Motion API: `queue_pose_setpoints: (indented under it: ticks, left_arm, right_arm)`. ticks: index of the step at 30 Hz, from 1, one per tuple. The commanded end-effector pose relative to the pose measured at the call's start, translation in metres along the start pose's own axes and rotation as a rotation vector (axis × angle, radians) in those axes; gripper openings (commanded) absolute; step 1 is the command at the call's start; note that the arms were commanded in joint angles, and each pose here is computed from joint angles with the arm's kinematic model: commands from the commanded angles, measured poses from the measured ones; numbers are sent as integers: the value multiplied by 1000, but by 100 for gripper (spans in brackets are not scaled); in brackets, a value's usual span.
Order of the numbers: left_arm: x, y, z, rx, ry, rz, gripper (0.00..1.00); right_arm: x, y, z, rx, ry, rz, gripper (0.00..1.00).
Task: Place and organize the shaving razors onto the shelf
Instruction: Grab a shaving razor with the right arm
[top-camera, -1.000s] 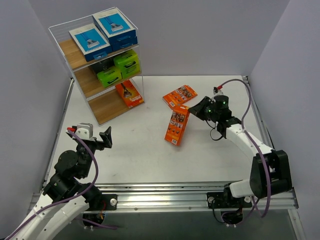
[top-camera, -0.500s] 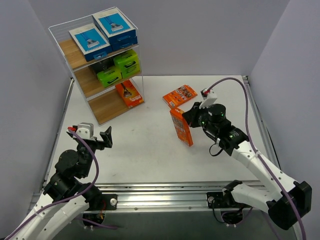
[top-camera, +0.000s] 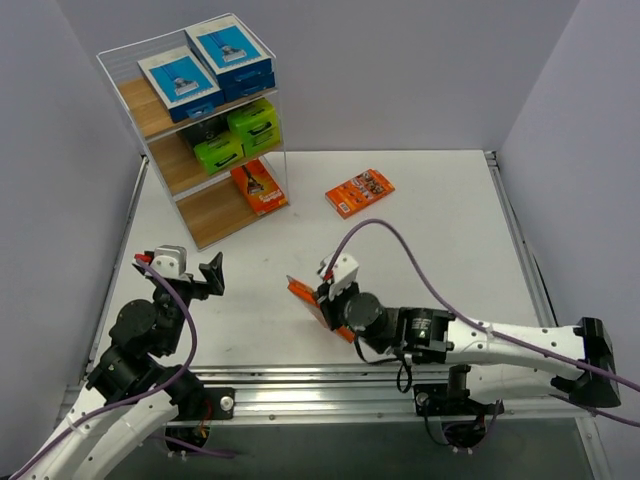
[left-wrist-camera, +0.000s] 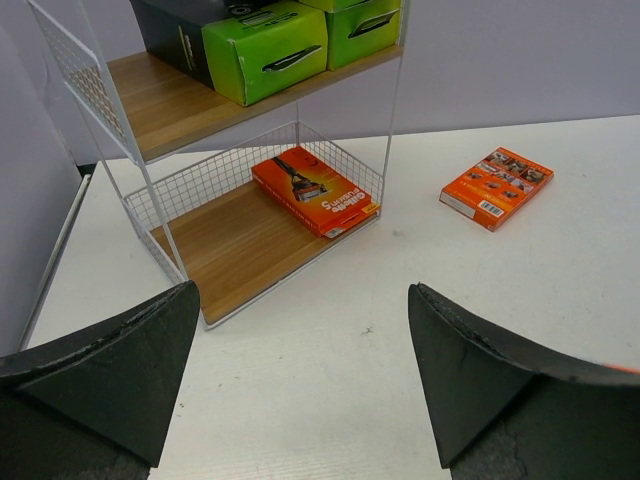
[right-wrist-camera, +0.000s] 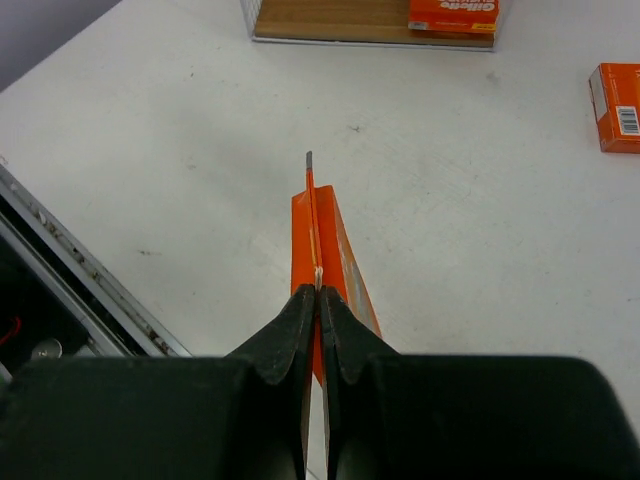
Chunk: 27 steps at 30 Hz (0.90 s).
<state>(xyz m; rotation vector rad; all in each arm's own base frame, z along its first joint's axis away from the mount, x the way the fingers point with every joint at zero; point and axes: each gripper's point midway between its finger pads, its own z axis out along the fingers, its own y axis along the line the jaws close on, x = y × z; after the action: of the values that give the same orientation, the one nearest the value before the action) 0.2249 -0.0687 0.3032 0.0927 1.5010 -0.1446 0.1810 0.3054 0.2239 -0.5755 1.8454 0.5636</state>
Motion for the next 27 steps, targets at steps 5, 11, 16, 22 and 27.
queue_pose_setpoints:
  ticks: [5, 11, 16, 22, 27]
  left_arm:
    - [-16, 5, -2, -19, -45, -20, 94]
    - [-16, 7, -3, -25, -46, -22, 94]
    - [-16, 7, -3, -23, -46, -22, 94]
    - [-17, 7, -3, -23, -49, -25, 94]
    - [-16, 6, -3, -20, -46, -23, 94]
  right_arm:
    - [14, 29, -2, 160, -49, -139, 0]
    - [38, 60, 6, 79, -4, -180, 0]
    - [60, 79, 7, 18, 31, -217, 4]
    - [90, 97, 13, -20, 83, -216, 11]
    - [94, 94, 14, -7, 72, -183, 45]
